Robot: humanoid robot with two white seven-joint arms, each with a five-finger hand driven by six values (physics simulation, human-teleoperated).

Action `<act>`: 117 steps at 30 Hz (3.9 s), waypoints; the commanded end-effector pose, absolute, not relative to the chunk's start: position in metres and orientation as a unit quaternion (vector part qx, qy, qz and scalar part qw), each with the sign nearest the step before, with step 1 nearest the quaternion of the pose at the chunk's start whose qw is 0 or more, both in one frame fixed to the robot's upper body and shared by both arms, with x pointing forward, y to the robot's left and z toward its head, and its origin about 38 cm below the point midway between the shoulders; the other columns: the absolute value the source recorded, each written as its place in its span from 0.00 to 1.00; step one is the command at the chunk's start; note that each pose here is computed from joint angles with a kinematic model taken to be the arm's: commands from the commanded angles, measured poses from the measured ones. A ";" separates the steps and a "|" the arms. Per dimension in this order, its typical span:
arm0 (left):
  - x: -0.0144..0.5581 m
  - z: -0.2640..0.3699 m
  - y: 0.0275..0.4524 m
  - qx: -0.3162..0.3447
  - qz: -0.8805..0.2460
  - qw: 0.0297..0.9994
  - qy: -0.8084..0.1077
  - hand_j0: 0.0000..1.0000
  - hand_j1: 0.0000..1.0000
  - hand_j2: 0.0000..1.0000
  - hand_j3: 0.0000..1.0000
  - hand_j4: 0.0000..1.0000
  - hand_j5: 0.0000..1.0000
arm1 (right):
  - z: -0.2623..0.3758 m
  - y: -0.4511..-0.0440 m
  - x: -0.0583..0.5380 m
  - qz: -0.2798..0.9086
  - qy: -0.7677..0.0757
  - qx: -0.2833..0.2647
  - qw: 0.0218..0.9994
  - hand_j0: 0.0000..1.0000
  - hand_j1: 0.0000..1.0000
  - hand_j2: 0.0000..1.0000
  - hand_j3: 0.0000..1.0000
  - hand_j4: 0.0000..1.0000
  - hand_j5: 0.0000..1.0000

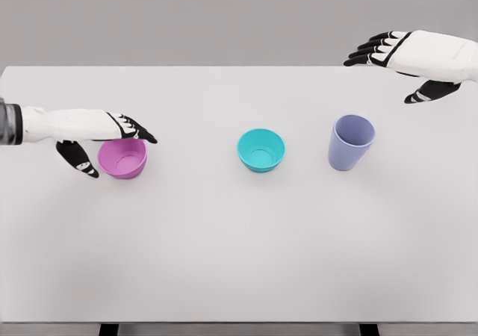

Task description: Stacking bowl and cup with both arms

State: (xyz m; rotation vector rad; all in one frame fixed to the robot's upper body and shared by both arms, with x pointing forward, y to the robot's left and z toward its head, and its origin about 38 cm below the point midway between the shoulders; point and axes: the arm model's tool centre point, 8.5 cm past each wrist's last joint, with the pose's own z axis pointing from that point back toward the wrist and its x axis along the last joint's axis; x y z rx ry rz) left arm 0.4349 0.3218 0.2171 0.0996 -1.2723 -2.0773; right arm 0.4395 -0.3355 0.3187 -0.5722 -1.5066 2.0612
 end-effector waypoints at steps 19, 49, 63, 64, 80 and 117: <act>0.443 0.198 0.321 0.029 -0.797 0.364 -0.481 1.00 1.00 1.00 1.00 1.00 1.00 | 0.320 -0.337 0.439 0.759 -0.558 -0.212 0.261 1.00 1.00 1.00 1.00 1.00 1.00; 0.452 0.183 0.320 0.026 -0.793 0.381 -0.475 1.00 1.00 1.00 1.00 1.00 1.00 | 0.320 -0.336 0.440 0.759 -0.558 -0.212 0.261 1.00 1.00 1.00 1.00 1.00 1.00; 0.454 0.179 0.321 0.026 -0.791 0.387 -0.472 1.00 1.00 1.00 1.00 1.00 1.00 | 0.320 -0.336 0.440 0.759 -0.558 -0.212 0.261 1.00 1.00 1.00 1.00 1.00 1.00; 0.454 0.178 0.320 0.027 -0.793 0.386 -0.471 1.00 1.00 1.00 1.00 1.00 1.00 | 0.320 -0.336 0.440 0.759 -0.558 -0.212 0.261 1.00 1.00 1.00 1.00 1.00 1.00; 0.452 0.175 0.322 0.027 -0.794 0.388 -0.468 0.79 0.79 0.79 0.79 0.79 0.79 | 0.320 -0.336 0.440 0.759 -0.558 -0.212 0.261 1.00 1.00 1.00 1.00 1.00 1.00; 0.468 0.216 0.274 0.040 -0.807 0.316 -0.497 0.79 0.79 0.79 0.79 0.79 0.79 | 0.321 -0.337 0.440 0.758 -0.558 -0.213 0.261 1.00 1.00 1.00 1.00 1.00 1.00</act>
